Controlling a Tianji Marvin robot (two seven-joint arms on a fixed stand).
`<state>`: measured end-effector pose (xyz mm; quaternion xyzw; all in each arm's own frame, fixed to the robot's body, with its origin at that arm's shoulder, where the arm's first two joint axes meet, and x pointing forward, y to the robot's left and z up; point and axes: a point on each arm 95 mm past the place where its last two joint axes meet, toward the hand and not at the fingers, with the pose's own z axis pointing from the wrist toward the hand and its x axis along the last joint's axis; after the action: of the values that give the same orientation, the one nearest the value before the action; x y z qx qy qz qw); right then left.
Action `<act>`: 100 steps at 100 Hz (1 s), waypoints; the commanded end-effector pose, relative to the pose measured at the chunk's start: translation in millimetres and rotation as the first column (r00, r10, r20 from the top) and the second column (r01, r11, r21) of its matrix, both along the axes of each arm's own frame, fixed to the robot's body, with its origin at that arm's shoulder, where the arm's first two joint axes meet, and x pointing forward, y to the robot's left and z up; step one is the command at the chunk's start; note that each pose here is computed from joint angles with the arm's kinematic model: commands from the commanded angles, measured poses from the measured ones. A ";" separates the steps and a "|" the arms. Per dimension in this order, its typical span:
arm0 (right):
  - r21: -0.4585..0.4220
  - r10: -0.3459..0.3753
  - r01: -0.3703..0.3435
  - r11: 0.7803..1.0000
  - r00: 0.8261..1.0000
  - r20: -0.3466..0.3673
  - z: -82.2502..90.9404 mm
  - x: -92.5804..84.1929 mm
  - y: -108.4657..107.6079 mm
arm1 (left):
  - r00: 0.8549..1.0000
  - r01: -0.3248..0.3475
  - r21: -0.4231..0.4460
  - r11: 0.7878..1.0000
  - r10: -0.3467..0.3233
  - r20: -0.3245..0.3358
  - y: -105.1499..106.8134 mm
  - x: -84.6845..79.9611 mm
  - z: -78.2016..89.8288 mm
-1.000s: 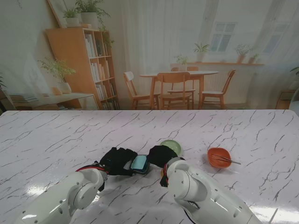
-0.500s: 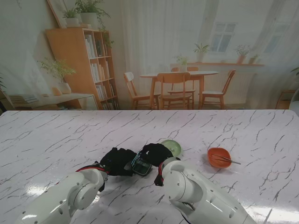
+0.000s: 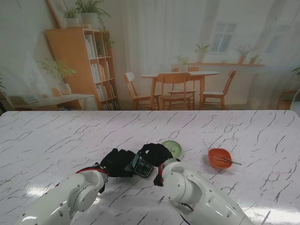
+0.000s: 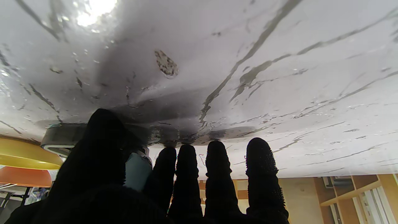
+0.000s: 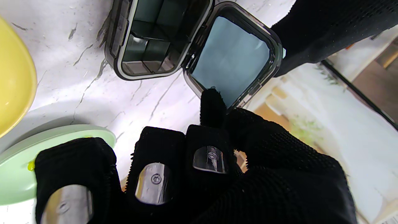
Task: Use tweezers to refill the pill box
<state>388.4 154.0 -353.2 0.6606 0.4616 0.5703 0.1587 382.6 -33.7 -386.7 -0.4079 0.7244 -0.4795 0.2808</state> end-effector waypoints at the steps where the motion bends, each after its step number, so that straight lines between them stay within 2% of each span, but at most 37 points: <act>1: 0.018 0.008 -0.008 1.000 1.000 -0.006 -3.5 -4.4 3.1 | 0.999 0.011 0.018 1.000 -0.010 -0.048 1.7 -11.9 -14.5; 15: 0.025 0.022 -0.022 0.999 1.000 0.012 -1.7 -6.5 -4.2 | 1.000 -0.015 0.014 1.000 0.015 -0.021 6.7 -14.2 -6.9; 32: -0.020 0.090 -0.090 0.996 0.996 0.014 15.5 -12.3 -24.9 | 0.997 -0.066 -0.018 0.998 0.067 0.050 16.0 -15.4 10.6; 50: -0.058 0.139 -0.136 0.989 0.990 0.040 39.3 -27.4 -57.8 | 0.986 -0.118 -0.066 0.991 0.125 0.113 29.5 -20.6 36.6; 66: -0.101 0.161 -0.154 0.983 0.984 0.069 58.4 -43.7 -93.1 | 0.973 -0.150 -0.140 0.979 0.171 0.157 43.0 -32.8 53.9; 84: -0.191 0.137 -0.116 0.975 0.985 0.100 72.5 -61.4 -135.2 | 0.957 -0.171 -0.196 0.966 0.210 0.201 57.3 -49.4 64.6; 100: -0.283 0.099 -0.060 0.957 0.987 0.125 74.1 -73.0 -170.3 | 0.945 -0.183 -0.216 0.959 0.232 0.229 66.5 -61.3 66.3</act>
<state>320.7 -7.0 -272.4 0.5735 0.5439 0.5607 0.2468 328.6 35.0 -315.5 -0.4429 0.5796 -0.5606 0.3918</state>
